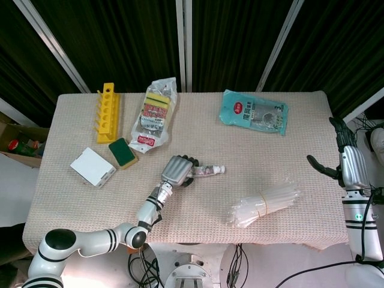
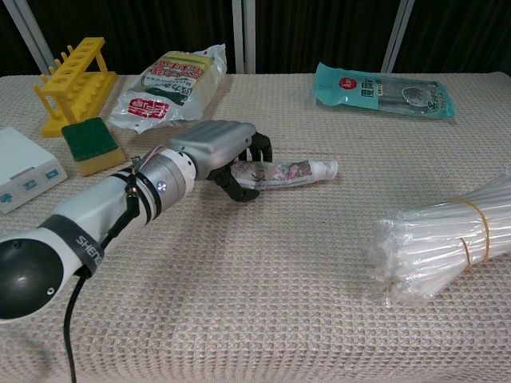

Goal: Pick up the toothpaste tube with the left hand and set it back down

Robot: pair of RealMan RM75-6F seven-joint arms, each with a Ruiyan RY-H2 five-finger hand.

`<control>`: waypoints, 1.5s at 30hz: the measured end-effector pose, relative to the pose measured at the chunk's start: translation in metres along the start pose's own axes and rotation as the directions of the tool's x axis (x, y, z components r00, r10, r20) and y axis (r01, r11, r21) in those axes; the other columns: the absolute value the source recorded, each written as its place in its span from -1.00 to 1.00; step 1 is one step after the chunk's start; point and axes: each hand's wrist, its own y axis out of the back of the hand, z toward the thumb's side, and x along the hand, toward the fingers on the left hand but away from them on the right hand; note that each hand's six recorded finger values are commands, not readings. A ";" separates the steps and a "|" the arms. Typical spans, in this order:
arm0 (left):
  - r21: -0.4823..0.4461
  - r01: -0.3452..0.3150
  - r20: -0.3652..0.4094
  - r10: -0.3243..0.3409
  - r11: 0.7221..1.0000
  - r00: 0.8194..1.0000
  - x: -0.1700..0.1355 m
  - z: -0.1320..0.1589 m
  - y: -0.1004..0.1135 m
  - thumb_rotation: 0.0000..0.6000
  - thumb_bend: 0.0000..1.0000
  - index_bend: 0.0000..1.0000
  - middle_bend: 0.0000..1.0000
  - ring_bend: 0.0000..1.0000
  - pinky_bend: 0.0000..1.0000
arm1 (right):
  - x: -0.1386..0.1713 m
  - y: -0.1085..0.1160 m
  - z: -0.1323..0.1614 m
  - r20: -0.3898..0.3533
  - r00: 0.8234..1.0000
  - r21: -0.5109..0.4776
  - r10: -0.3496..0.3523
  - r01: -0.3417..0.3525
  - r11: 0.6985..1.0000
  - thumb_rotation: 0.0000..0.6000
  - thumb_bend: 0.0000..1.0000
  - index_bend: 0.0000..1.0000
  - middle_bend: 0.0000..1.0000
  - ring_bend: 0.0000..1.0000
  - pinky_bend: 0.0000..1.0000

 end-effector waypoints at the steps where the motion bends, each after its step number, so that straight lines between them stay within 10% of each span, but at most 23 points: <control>1: -0.006 -0.003 0.002 0.003 1.000 1.000 0.000 0.000 0.000 1.00 -0.20 0.03 0.14 -0.14 0.13 | 0.000 -0.001 -0.001 0.001 1.000 0.000 0.002 -0.002 1.000 -0.52 -1.00 -1.00 -1.00 -1.00 -1.00; 13: -0.212 -0.053 0.090 0.073 0.976 0.993 -0.001 0.006 0.010 1.00 -0.11 0.46 0.62 0.32 0.49 | -0.001 -0.002 -0.004 0.009 1.000 -0.003 0.006 -0.006 1.000 -0.52 -1.00 -1.00 -1.00 -1.00 -1.00; 20: -0.488 0.000 0.105 0.058 0.873 0.993 -0.002 0.007 0.011 1.00 -0.10 0.59 0.77 0.44 0.59 | 0.000 -0.002 -0.006 0.015 1.000 -0.005 0.008 -0.008 1.000 -0.53 -1.00 -1.00 -1.00 -1.00 -1.00; 26: -0.721 0.089 0.120 -0.003 0.687 0.993 -0.003 0.010 0.012 1.00 -0.10 0.61 0.82 0.48 0.61 | 0.000 -0.002 -0.007 0.015 1.000 -0.011 0.006 -0.006 1.000 -0.53 -1.00 -1.00 -1.00 -1.00 -1.00; 36: -0.936 0.210 0.206 -0.043 0.283 0.978 -0.013 0.023 0.036 1.00 -0.10 0.63 0.84 0.50 0.61 | 0.002 -0.013 0.005 -0.027 0.999 -0.071 0.046 -0.048 0.996 -0.53 -1.00 -1.00 -1.00 -1.00 -1.00; 45: -0.935 0.333 0.328 -0.058 0.121 0.943 -0.027 0.041 0.051 1.00 -0.10 0.63 0.87 0.53 0.62 | 0.000 -0.025 0.032 -0.099 0.989 -0.191 0.108 -0.126 0.973 -0.53 -1.00 -1.00 -1.00 -1.00 -1.00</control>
